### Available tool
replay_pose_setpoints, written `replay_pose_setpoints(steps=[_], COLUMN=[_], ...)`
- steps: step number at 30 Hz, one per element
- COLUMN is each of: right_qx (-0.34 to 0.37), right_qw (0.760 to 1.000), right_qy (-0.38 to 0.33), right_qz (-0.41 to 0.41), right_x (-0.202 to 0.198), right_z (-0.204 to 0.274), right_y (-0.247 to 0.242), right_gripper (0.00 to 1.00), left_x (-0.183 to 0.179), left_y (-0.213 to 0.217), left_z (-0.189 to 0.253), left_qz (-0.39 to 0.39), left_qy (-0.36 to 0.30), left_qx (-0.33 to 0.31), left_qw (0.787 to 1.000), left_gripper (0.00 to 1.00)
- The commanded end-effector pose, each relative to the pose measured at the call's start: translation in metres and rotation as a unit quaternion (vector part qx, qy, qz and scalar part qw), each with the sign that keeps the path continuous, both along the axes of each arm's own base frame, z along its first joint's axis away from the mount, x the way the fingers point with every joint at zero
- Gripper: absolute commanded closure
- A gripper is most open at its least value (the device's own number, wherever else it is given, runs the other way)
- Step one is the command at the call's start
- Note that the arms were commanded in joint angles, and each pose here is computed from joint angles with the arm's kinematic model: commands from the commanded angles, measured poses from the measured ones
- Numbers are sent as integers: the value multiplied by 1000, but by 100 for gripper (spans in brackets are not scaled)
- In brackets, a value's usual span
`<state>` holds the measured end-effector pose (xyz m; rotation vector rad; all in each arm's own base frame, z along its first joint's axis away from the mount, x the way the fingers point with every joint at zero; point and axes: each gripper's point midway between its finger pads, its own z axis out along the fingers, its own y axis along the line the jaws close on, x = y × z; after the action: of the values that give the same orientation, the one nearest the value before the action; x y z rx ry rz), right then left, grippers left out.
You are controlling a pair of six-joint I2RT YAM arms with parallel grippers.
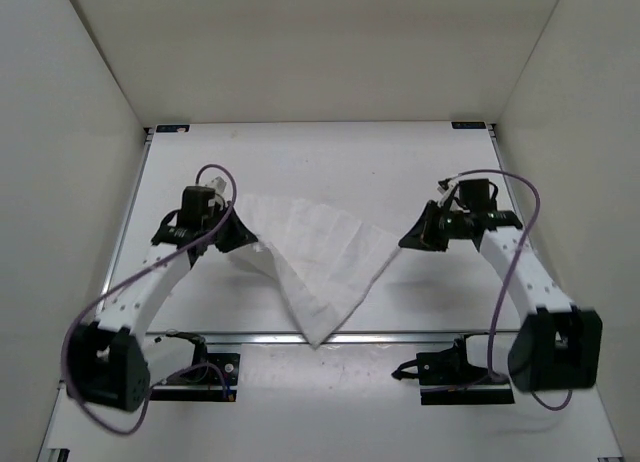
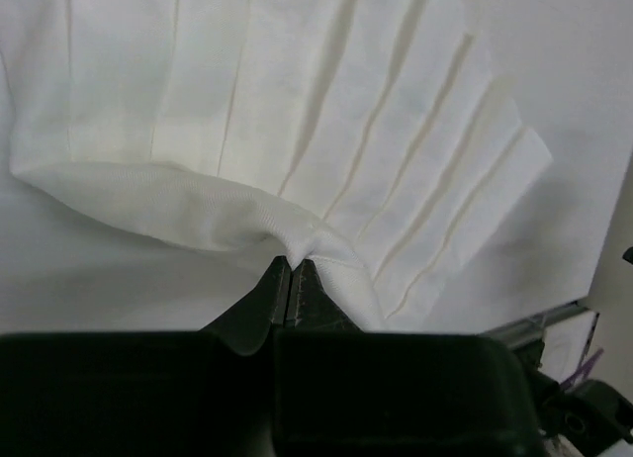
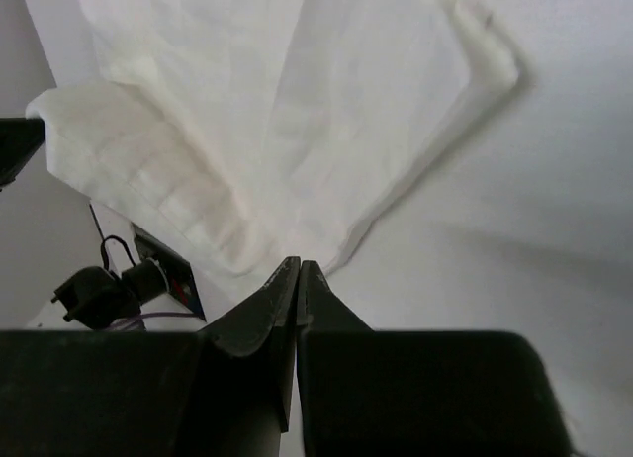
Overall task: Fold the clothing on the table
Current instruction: Fold the skirt
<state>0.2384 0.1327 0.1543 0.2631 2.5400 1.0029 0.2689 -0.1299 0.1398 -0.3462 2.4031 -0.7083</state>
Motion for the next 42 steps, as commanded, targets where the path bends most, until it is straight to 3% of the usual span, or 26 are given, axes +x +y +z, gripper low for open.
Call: replay_pose_setpoints(steps=[1, 3, 6, 9, 12, 20, 25, 31, 38, 42], right_qx=[8, -42, -108, -165, -142, -130, -118, -108, -119, -131], right_qw=[997, 992, 962, 906, 855, 787, 719, 667, 631, 627], right_qy=[-72, -99, -175, -245, -318, -451, -546, -589, -599, -604], right_qz=[9, 66, 180, 305, 384, 400, 412, 443, 479, 475], right_x=[79, 104, 93, 40, -10, -78, -106, -126, -146, -142], right_z=[12, -4, -6, -28, -36, -30, -17, -21, -39, -45], right_y=[10, 24, 61, 113, 153, 185, 195, 216, 237, 246], right_gripper=[100, 100, 100, 75, 68, 37, 42, 41, 39, 39], left_x=[60, 74, 79, 80, 75, 74, 73, 73, 73, 74], left_y=[-2, -13, -26, -26, -22, -24, -28, -32, -31, -27], left_z=[11, -13, -26, -30, -38, -53, -63, -66, -67, -67], left_qz=[7, -9, -31, -25, -20, -25, -34, -35, -36, -32], left_qy=[-45, -6, 12, 7, 16, 32, 43, 46, 49, 48], left_qx=[-3, -14, -20, -25, -27, -20, -20, -24, -23, -25], left_qw=[999, 1000, 999, 999, 999, 999, 998, 998, 998, 998], left_gripper=[100, 100, 100, 100, 100, 100, 100, 100, 100, 100])
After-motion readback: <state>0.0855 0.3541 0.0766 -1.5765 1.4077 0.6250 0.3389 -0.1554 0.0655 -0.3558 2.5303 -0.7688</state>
